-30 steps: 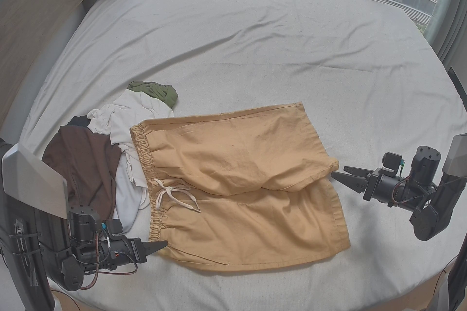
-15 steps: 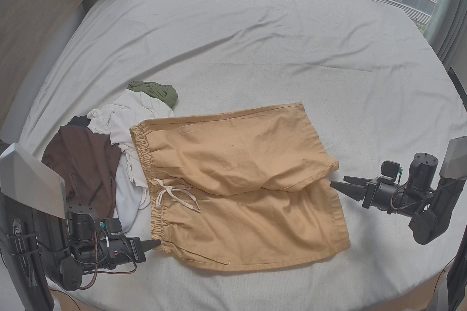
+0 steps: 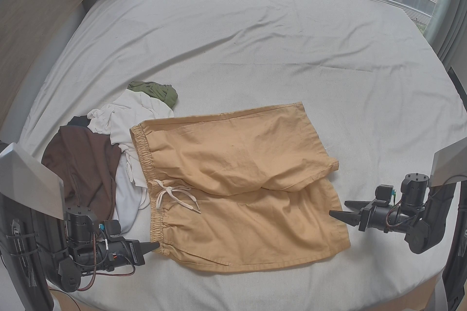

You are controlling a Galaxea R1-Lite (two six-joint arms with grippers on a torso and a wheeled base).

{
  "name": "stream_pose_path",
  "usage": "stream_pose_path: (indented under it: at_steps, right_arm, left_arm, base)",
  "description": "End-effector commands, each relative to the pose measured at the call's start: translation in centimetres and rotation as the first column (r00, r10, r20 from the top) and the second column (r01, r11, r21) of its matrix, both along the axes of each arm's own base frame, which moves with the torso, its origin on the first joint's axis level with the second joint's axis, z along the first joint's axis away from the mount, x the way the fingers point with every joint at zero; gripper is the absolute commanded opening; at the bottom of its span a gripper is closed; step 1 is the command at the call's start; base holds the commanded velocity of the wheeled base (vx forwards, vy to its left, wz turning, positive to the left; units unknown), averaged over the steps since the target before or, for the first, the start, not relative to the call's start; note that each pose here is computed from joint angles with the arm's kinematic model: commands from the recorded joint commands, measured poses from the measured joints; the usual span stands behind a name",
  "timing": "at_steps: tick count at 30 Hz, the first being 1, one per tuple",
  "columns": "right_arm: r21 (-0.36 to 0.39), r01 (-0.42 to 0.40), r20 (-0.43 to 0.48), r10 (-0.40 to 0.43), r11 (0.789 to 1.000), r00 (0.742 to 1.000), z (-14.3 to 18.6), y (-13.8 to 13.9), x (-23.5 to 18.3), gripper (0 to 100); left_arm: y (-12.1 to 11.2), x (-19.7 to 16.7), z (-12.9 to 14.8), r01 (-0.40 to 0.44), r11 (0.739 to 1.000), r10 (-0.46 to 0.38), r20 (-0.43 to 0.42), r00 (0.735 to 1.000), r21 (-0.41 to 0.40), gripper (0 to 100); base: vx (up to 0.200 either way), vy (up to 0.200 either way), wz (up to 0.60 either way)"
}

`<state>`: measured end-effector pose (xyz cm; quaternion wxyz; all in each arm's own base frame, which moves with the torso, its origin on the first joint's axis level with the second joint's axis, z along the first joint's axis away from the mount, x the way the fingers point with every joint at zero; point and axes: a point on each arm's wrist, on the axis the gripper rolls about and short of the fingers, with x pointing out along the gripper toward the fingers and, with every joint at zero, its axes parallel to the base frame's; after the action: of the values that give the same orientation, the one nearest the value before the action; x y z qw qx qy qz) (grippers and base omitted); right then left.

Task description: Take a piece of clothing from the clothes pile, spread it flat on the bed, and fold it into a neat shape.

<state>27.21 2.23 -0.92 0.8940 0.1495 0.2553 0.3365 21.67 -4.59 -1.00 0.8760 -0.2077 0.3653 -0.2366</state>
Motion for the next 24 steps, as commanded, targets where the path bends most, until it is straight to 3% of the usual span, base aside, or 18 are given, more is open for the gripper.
stream_pose_path:
  at_steps: [1, 7, 14, 24]
  right_arm:
    - [-0.005, -0.004, -0.091, 0.003, 1.000, 0.996, -1.6, 0.0, -1.1, 100]
    - [-0.006, -0.007, -0.126, 0.006, 1.000, 0.992, -1.8, 0.1, -1.9, 100]
    - [-0.008, -0.023, -0.237, 0.021, 1.000, 0.971, -2.4, 0.3, -3.6, 100]
    - [-0.009, -0.024, -0.268, 0.020, 1.000, 0.963, -2.6, 0.3, -4.0, 100]
  left_arm:
    - [0.0, 0.0, -0.2, 0.000, 1.000, 0.000, -0.007, 1.000, 0.001, 0]
    - [0.0, 0.0, -0.2, 0.001, 1.000, -0.001, -0.008, 1.000, 0.001, 0]
    - [0.0, -0.1, -0.3, 0.005, 1.000, -0.005, -0.012, 1.000, 0.004, 0]
    - [-0.1, -0.1, -0.3, 0.006, 1.000, -0.006, -0.012, 1.000, 0.004, 0]
  base:
    - [0.000, 0.000, 0.00]
    - [0.000, 0.000, 0.00]
    - [0.000, 0.000, 0.00]
    - [0.000, 0.000, 0.00]
